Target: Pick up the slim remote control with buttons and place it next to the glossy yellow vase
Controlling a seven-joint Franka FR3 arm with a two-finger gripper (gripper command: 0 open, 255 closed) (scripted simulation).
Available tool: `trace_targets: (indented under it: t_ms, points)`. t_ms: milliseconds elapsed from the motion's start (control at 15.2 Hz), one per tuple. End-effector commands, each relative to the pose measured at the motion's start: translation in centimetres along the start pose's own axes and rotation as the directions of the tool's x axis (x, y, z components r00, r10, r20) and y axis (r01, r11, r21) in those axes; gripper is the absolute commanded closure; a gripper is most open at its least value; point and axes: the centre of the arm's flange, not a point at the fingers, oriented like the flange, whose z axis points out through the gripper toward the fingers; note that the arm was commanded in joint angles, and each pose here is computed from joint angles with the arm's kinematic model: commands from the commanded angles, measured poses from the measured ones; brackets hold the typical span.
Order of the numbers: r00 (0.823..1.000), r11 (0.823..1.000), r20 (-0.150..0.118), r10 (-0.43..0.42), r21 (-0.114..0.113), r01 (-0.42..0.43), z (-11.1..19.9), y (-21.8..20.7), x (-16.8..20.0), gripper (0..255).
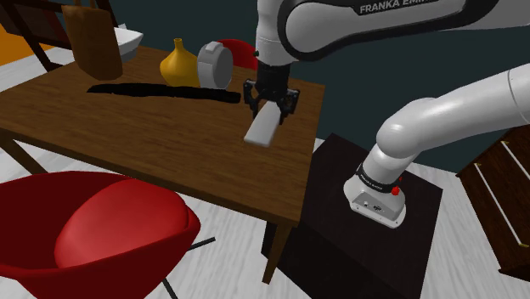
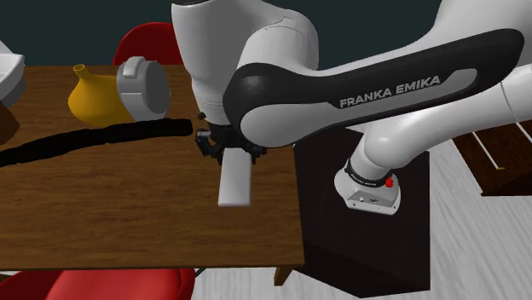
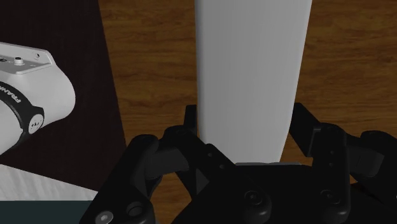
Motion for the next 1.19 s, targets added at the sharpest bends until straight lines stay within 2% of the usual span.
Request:
trace_targets:
  t_ms: [0,1122]
  points:
    - [1.0,1.0,0.0,0.0,0.0,0.0,-1.1,0.0,-0.1,255]
    - [1.0,1.0,0.0,0.0,0.0,0.0,-10.0,0.1,-0.2,255]
